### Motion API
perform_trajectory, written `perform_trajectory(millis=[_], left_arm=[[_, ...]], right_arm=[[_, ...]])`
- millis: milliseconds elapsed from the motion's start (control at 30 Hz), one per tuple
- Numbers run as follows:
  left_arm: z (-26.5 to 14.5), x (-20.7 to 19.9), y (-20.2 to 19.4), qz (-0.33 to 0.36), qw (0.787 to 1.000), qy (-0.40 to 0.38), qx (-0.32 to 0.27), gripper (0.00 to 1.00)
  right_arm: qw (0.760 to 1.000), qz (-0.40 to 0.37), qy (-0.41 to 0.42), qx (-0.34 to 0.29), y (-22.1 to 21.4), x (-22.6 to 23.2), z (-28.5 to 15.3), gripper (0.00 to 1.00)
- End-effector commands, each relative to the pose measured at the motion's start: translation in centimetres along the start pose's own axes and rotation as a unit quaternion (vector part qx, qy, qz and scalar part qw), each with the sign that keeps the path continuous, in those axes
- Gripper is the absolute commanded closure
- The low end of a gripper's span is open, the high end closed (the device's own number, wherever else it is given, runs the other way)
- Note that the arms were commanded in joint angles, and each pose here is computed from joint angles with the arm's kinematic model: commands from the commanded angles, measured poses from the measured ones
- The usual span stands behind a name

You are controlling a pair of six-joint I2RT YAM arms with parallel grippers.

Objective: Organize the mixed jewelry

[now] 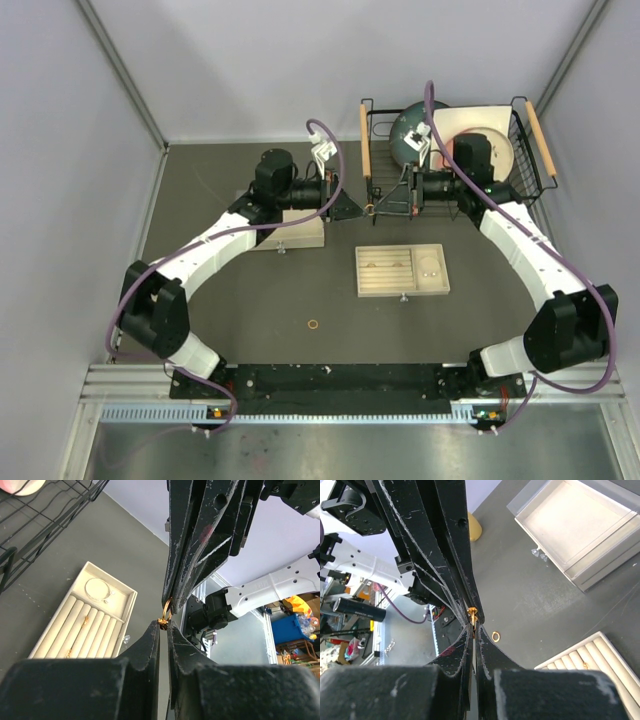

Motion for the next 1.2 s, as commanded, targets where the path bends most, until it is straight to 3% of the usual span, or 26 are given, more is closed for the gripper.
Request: perform_trajectory(millis=[0, 167, 367, 467, 767, 867, 1033, 1067, 1167], left_arm=[[0.2, -1.5, 2.7, 0.045, 0.998, -0.034, -0.034, 0.93], [0.3, -1.5, 2.9, 0.039, 0.998, -0.035, -0.035, 1.00], [0.1, -1.2, 2.5, 0.044, 0.999, -0.022, -0.022, 1.00], [-0.2, -1.2, 2.0, 0.059, 0.998, -0.010, -0.012, 1.00], [-1.0, 0.6, 1.1, 0.118, 0.989, 0.076, 0.040, 1.00], [-0.9, 1.4, 0.5, 0.160, 0.976, 0.129, 0.078, 1.00], [0.9, 2.1, -2.5, 0.250, 0.931, 0.187, 0.187, 1.00], [1.3, 2.9, -3.0, 0.269, 0.912, 0.228, 0.210, 1.00], [3.1, 3.1, -5.1, 0.318, 0.873, 0.252, 0.271, 1.00]], right_arm=[[0.999, -0.033, 0.006, -0.001, -0.4, 0.9, 0.2, 1.00], [0.999, -0.041, 0.005, 0.000, -0.6, 1.0, 0.2, 0.98], [0.998, -0.055, -0.014, -0.007, -0.5, 1.5, -0.3, 0.75], [0.997, -0.065, -0.033, -0.013, -0.3, 1.8, -0.7, 0.70], [0.992, -0.075, -0.079, -0.062, 1.1, 1.7, -4.3, 0.68], [0.986, -0.065, -0.124, -0.088, 1.3, 0.5, -6.2, 0.68], [0.967, -0.033, -0.215, -0.131, 0.7, -1.8, -9.1, 0.68], [0.960, -0.026, -0.238, -0.144, 0.7, -2.4, -10.0, 0.68], [0.945, -0.024, -0.283, -0.161, -0.3, -3.1, -11.3, 0.68]])
Point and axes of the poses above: each gripper's point midway between its finger pads, its own z axis out along the fingers, its own x axis along the line the jaws close on, y = z × x, the point moved 8 cm from there along -z, back along the fingers, and after that the axes turned 7 degrees about z, right-handed, at the moved point
